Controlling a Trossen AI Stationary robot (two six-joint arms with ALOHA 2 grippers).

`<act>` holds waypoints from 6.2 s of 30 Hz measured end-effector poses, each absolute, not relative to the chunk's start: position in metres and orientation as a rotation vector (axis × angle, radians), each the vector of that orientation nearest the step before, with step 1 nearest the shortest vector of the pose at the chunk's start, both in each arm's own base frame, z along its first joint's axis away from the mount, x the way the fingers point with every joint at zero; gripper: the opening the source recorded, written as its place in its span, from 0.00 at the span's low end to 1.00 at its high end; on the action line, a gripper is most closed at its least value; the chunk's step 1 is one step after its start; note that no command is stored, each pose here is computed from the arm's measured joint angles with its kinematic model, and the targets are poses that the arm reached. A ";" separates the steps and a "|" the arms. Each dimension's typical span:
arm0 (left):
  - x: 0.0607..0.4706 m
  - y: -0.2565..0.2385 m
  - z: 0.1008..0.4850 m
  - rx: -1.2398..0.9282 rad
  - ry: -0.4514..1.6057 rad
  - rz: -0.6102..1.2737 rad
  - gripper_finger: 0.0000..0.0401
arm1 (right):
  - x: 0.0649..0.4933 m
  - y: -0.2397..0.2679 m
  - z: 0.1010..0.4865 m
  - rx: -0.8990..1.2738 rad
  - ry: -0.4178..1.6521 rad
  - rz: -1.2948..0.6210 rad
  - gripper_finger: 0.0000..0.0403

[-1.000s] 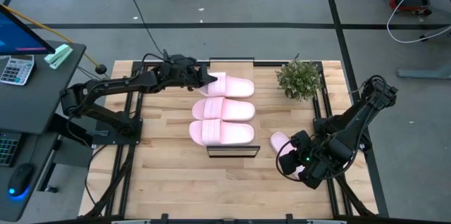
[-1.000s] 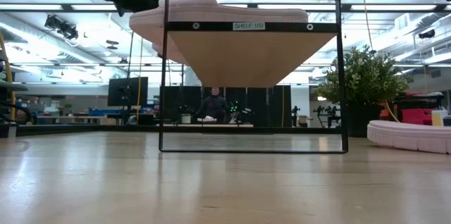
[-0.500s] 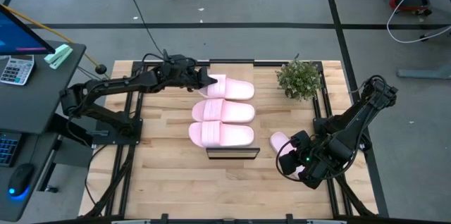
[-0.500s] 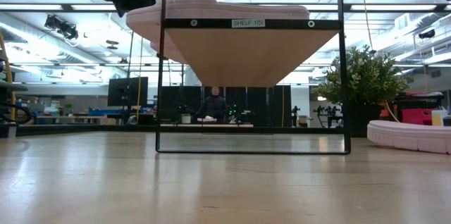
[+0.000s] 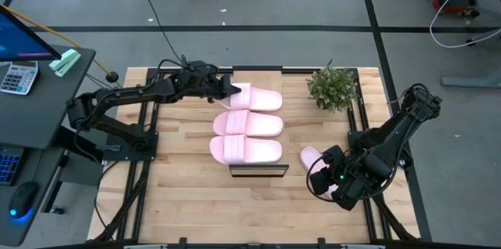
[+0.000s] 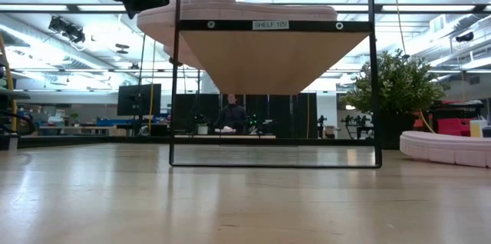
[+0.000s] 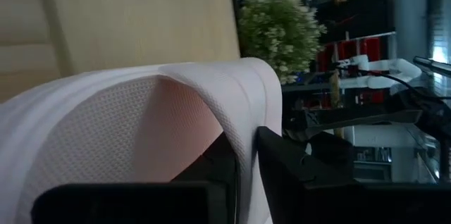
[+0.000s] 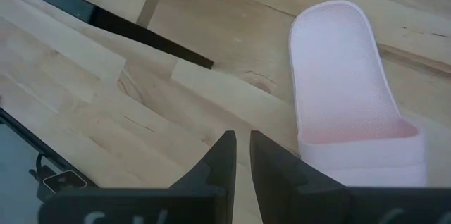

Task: Pick and place slides into the shelf
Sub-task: Put the pink slipper on the shelf

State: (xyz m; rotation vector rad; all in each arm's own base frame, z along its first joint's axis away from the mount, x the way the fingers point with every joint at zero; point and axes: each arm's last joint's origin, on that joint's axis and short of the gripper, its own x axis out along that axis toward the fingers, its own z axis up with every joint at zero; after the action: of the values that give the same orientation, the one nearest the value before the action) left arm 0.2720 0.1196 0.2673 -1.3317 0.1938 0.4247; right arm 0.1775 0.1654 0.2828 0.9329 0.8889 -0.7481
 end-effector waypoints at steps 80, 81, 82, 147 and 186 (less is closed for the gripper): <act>0.254 0.121 0.268 -1.357 0.309 0.431 0.66 | 0.178 0.166 0.283 0.930 0.891 -0.739 0.12; 0.252 0.122 0.268 -1.354 0.317 0.444 0.66 | 0.178 0.166 0.283 0.931 0.891 -0.739 0.12; 0.249 0.122 0.269 -1.347 0.318 0.450 0.67 | 0.178 0.166 0.283 0.930 0.891 -0.739 0.12; 0.191 0.001 0.334 -1.187 0.121 0.454 0.66 | 0.129 0.191 0.280 0.771 1.072 -0.670 0.12; 0.183 -0.044 0.336 -1.104 0.102 0.409 0.65 | 0.137 0.031 0.210 0.670 1.367 0.216 0.20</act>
State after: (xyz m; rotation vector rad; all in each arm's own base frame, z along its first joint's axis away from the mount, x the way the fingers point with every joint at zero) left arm 0.1832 -0.0436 0.3355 -1.1035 0.1021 0.4089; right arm 0.1367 0.0311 0.2097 0.6696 1.3668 0.2164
